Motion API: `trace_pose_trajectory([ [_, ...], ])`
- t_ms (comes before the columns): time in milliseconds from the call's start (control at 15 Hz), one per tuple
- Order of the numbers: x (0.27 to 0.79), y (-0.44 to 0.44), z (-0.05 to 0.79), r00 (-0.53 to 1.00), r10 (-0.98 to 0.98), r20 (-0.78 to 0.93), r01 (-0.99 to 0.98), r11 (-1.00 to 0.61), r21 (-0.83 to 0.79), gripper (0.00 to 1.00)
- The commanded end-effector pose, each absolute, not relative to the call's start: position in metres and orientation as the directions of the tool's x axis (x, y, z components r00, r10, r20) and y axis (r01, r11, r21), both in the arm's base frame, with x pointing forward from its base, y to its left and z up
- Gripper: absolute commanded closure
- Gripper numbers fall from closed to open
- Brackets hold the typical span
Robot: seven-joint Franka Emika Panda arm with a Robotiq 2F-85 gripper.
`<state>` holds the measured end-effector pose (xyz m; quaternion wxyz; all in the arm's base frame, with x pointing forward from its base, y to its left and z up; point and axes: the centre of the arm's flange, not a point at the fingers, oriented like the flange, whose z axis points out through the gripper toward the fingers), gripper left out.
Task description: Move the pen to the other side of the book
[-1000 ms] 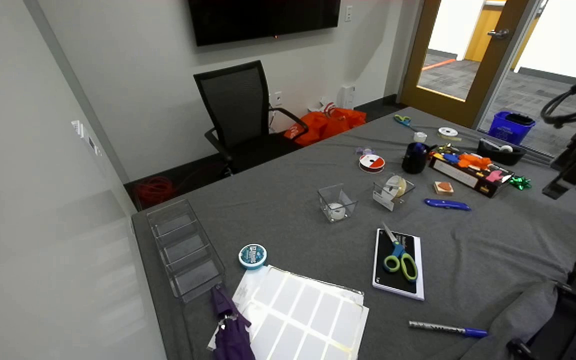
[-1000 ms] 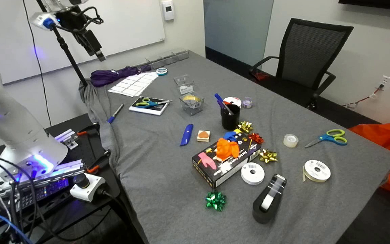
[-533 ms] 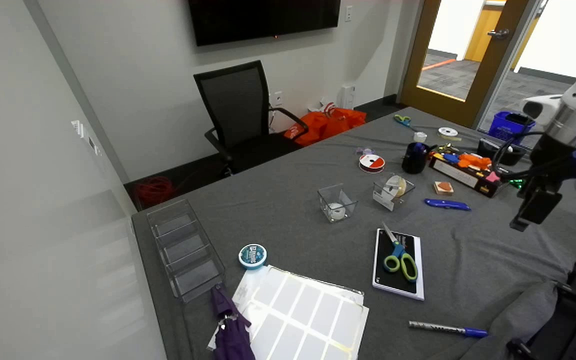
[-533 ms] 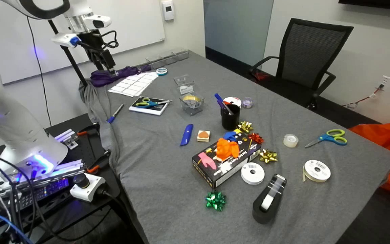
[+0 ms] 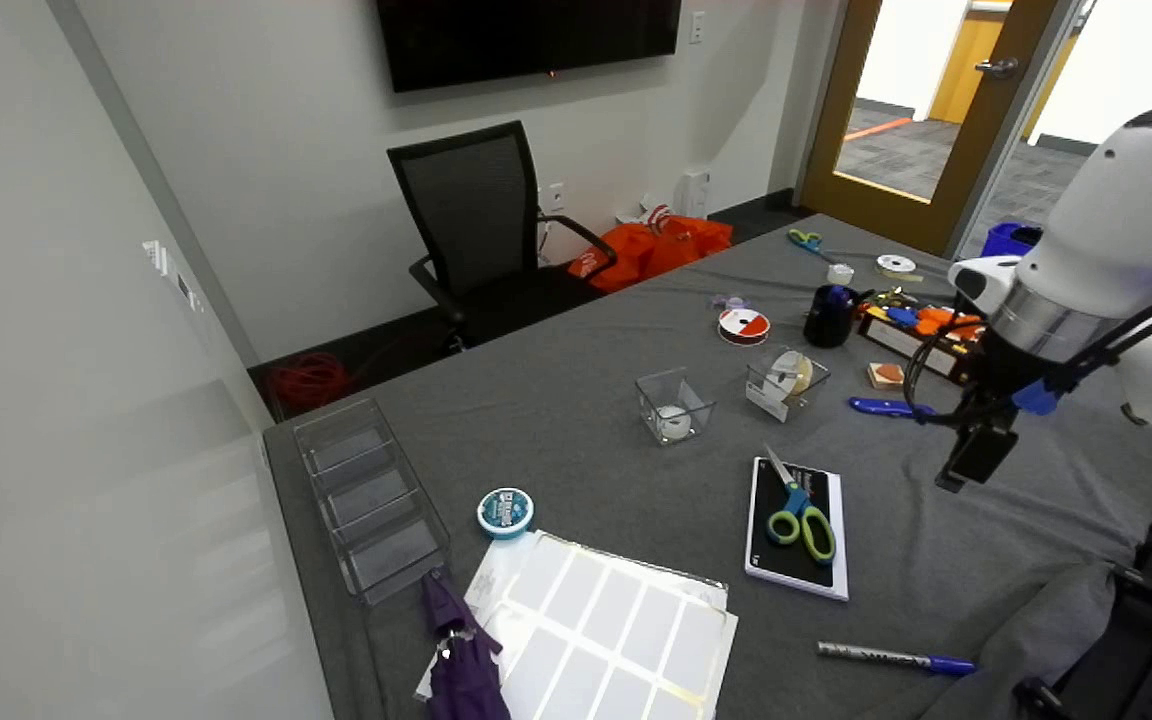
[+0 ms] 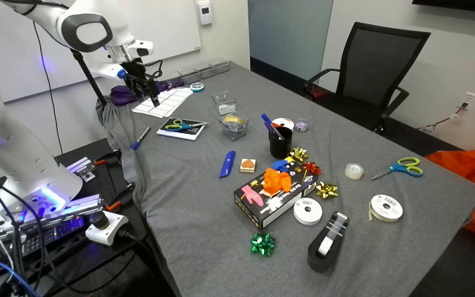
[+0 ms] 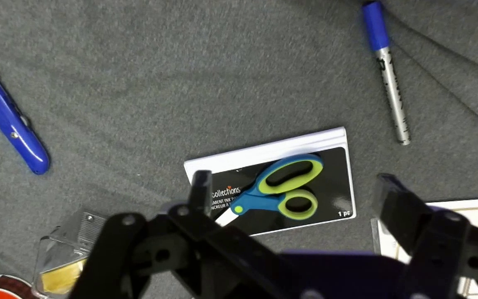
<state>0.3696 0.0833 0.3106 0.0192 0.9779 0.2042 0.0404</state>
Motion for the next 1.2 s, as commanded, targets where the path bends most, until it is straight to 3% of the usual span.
trace_pose_trajectory([
  [0,0.315,0.072,0.254,0.895,0.439,0.084,0.44,-0.898,0.008,0.0],
  [267,0.311,0.083,0.24,0.91,0.411,0.049,0.413,-0.91,-0.042,0.0],
  [333,0.372,0.096,0.261,0.914,0.404,0.045,0.405,-0.914,-0.025,0.0],
  [733,0.373,0.098,0.26,0.913,0.405,0.044,0.406,-0.914,-0.027,0.0],
  [1133,0.367,0.111,0.214,0.903,0.411,-0.123,0.415,-0.91,0.01,0.0],
])
